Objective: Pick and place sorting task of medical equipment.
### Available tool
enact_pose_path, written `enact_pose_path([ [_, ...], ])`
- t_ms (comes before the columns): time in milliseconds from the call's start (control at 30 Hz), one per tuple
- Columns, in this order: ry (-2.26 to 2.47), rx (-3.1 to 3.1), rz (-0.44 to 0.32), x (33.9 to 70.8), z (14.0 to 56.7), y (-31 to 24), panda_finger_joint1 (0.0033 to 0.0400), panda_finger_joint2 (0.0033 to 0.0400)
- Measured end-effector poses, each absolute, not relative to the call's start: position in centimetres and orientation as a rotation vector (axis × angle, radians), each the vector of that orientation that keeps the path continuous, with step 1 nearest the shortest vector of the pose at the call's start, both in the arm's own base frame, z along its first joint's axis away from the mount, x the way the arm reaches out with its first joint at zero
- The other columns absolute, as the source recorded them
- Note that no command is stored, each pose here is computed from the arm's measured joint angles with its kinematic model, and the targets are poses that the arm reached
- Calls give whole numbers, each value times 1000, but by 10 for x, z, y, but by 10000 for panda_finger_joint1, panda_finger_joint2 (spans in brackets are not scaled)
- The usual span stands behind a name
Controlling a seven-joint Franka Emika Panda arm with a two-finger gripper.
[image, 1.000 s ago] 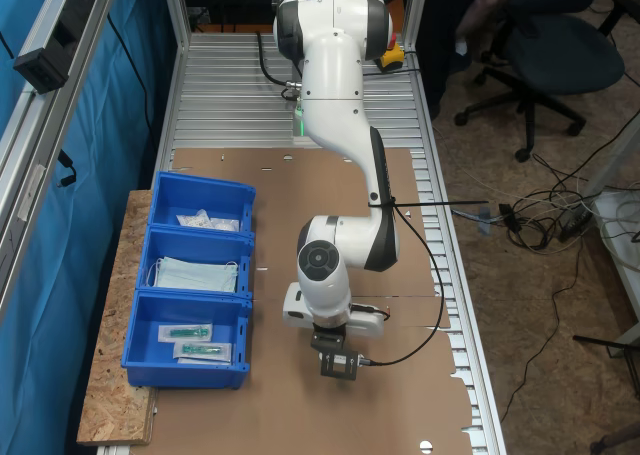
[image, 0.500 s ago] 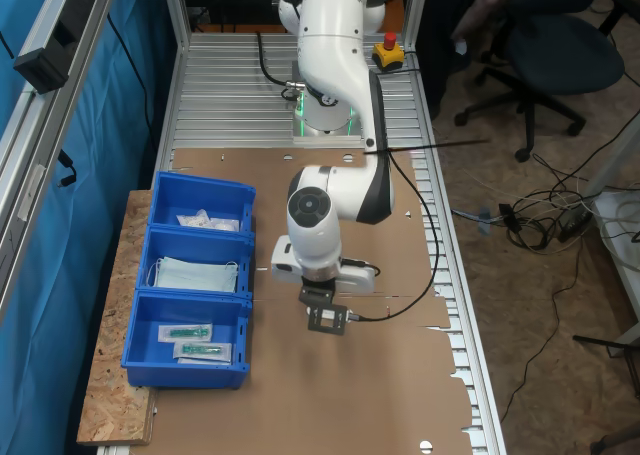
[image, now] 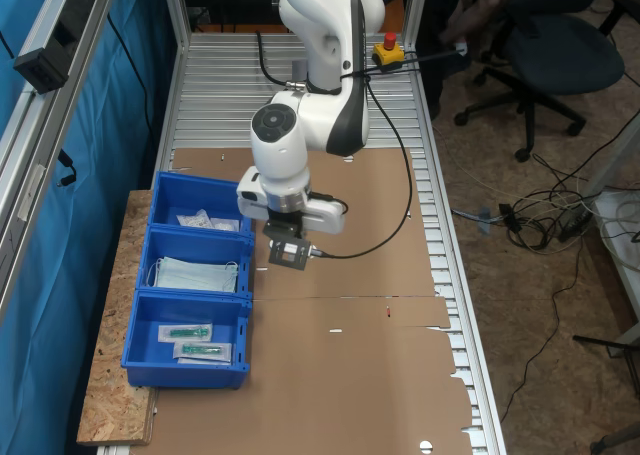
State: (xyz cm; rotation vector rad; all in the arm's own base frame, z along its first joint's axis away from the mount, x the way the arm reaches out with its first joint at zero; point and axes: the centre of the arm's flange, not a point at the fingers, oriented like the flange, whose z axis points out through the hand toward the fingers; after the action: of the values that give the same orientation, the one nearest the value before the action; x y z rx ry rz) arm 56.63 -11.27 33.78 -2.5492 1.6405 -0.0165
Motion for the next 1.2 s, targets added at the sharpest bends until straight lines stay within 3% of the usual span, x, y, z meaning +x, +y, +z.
enact_pose_path([
  [533,1944,-2347,-79,491,373,-244,56,56],
  [800,2069,-2256,-12,455,360,-288,56,56],
  [1200,2114,-2227,91,433,340,-295,56,56],
])
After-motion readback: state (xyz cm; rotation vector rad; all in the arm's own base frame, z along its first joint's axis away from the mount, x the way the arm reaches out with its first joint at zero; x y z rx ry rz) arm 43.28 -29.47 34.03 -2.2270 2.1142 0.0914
